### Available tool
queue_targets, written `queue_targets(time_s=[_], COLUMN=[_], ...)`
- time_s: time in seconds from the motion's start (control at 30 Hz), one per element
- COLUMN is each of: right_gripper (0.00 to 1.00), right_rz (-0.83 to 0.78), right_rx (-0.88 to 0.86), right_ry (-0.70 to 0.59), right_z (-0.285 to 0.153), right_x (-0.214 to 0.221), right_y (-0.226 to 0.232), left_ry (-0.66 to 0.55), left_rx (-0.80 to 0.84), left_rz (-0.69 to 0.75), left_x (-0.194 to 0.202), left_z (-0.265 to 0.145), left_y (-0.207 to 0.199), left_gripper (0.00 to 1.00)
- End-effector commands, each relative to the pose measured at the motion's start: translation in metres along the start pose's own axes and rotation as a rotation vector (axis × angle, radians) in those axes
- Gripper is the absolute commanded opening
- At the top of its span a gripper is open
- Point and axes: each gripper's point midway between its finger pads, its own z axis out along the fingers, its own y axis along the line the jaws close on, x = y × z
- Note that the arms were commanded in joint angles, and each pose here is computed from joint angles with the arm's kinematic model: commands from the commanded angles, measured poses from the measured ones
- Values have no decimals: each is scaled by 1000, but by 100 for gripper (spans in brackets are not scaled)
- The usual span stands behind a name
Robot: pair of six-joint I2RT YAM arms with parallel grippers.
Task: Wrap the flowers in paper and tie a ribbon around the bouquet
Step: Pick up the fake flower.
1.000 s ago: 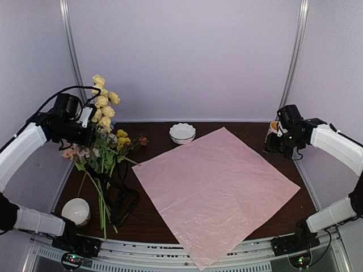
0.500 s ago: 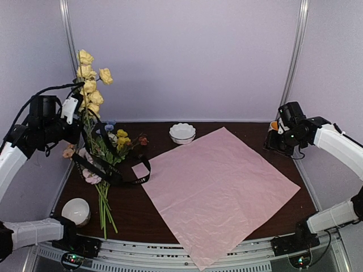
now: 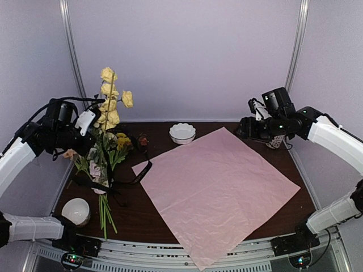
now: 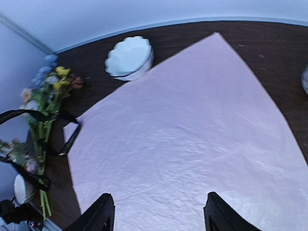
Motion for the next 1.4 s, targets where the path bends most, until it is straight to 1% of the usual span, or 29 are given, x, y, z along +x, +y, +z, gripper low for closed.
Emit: queue_targets(time_s=[0.0, 0.07, 0.1, 0.13, 0.2, 0.27, 0.33, 0.4, 0.43, 0.53, 0.6, 0.67, 0.77, 0.9, 1.0, 1.07, 1.13, 1.2, 1.27, 1.37], right_gripper=[68, 69, 70, 71, 71, 73, 76, 84, 85, 87, 87, 85, 85, 86, 88, 89, 89, 86, 80, 57], right_rz=[-112, -141, -165, -194, -250, -277, -277, -270, -275, -334, -377, -383, -399, -510, -513, -478, -462, -450, -448, -434], right_rx=[-488, -684, -745, -780, -812, -832, -880, -943, -973, -1082, -1109, -1106, -1021, -883, -852, -780, -718, -725, -717, -682], right_ry=[-66, -81, -89, -96, -74, -48, -37, -31, -41, -89, -105, -86, -56, -30, -114, -171, -201, -220, -221, -197], right_z=[-8, -19, -25, -28, -24, -22, -23, -26, -30, -56, -68, -70, -63, -57, -61, -52, -43, -41, -31, -15], right_x=[-29, -38, -42, -45, -42, -39, -37, -32, -31, -23, -17, -11, -3, 23, 24, 12, -1, -13, -17, -20], right_y=[123, 176, 200, 218, 251, 271, 287, 299, 305, 323, 325, 320, 307, 293, 285, 279, 279, 291, 298, 303], left_ry=[154, 113, 93, 71, 19, 11, 40, 73, 84, 80, 75, 76, 83, 57, 51, 57, 56, 52, 50, 53], left_rx=[36, 47, 61, 92, 200, 227, 230, 222, 218, 230, 232, 240, 247, 256, 269, 271, 275, 279, 273, 276], left_rz=[15, 12, 14, 19, 55, 99, 103, 106, 107, 101, 95, 96, 95, 78, 80, 84, 86, 85, 85, 88], left_x=[30, 24, 21, 18, 9, 9, 14, 21, 22, 20, 19, 20, 20, 11, 11, 13, 14, 14, 13, 13], left_z=[34, 36, 37, 37, 35, 38, 44, 50, 51, 53, 54, 56, 58, 59, 60, 61, 61, 59, 59, 60], left_y=[-13, -16, -19, -25, -52, -67, -72, -72, -71, -73, -74, -76, -78, -80, -84, -85, -86, -87, -86, -87], left_gripper=[0, 0, 0, 0, 0, 0, 0, 0, 0, 0, 0, 0, 0, 0, 0, 0, 0, 0, 0, 0])
